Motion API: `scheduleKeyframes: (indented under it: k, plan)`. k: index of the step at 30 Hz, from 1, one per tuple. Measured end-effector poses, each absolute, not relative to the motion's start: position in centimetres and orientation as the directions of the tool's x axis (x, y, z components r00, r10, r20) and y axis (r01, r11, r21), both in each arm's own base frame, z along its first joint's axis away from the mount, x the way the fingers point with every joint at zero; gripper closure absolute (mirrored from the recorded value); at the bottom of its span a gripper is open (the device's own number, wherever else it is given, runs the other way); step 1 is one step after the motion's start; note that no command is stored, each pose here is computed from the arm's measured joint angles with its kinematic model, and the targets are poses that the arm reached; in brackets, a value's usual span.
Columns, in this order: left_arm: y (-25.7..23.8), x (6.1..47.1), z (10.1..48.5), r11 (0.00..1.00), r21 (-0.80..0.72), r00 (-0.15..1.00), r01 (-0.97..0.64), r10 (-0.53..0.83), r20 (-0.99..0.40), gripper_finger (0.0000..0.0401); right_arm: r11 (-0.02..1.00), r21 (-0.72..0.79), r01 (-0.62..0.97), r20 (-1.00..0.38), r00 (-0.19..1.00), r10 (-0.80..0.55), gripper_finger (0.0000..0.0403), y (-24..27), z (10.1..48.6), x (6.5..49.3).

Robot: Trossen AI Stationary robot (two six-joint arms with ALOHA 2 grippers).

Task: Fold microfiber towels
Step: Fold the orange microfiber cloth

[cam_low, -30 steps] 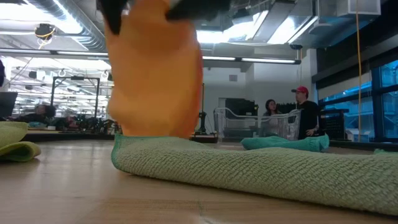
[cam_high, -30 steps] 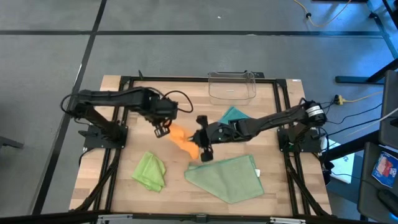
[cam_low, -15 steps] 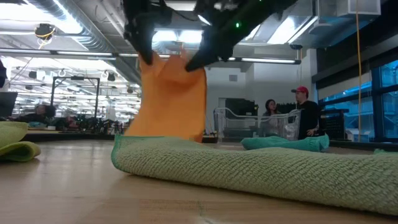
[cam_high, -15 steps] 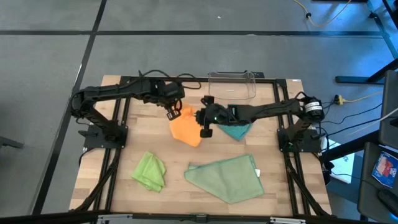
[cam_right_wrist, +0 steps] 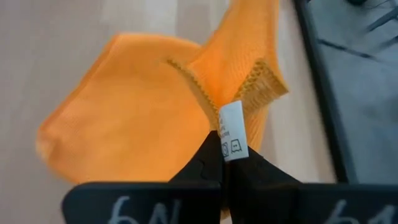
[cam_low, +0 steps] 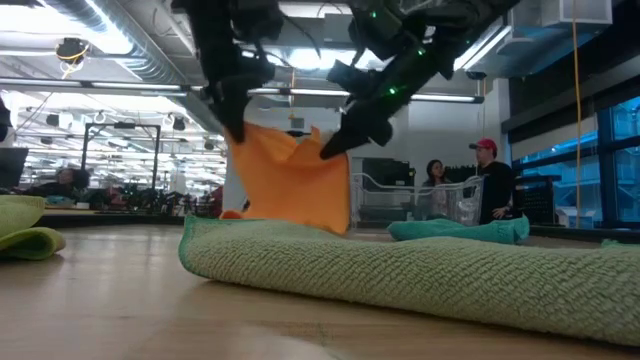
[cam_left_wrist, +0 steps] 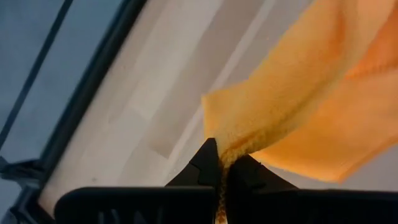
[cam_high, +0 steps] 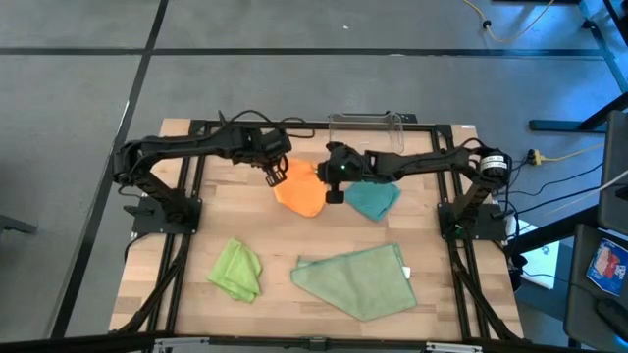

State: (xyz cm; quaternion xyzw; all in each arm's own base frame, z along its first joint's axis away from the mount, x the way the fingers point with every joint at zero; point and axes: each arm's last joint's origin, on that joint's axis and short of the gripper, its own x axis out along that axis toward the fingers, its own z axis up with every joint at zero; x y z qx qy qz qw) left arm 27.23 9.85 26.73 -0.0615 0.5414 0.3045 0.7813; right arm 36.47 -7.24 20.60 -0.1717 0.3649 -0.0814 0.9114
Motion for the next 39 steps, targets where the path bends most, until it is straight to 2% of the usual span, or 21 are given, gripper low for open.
scheduleKeyframes:
  k: [4,10,19,26,30,39]
  plan:
    - [8.7,27.2,25.6,0.814,0.203,0.223,-0.544,0.374,-0.900,0.0401,0.940,-0.340,0.004,-0.663,0.708,-0.242,0.0400,-6.5,19.5,36.0]
    - [6.8,27.9,23.5,0.857,0.094,0.308,-0.506,0.282,-0.909,0.0401,0.967,-0.247,-0.067,-0.667,0.735,-0.119,0.0400,-3.9,18.1,35.7]
    - [5.7,27.5,21.5,0.851,0.105,0.266,-0.515,0.275,-0.924,0.0401,0.976,-0.192,-0.103,-0.615,0.788,-0.038,0.0400,0.1,16.8,35.5]
    - [6.0,27.6,19.5,0.842,0.114,0.268,-0.527,0.291,-0.918,0.0401,0.983,-0.152,-0.100,-0.628,0.778,-0.018,0.0398,1.2,14.1,36.4]
    - [6.0,27.6,19.5,0.838,0.125,0.260,-0.531,0.302,-0.917,0.0379,0.987,-0.123,-0.106,-0.614,0.789,0.008,0.0368,1.8,14.1,37.0]
    - [6.1,27.5,19.6,0.831,0.145,0.249,-0.538,0.320,-0.914,0.0264,0.988,-0.053,-0.148,-0.576,0.813,0.091,0.0246,3.2,15.1,37.6]
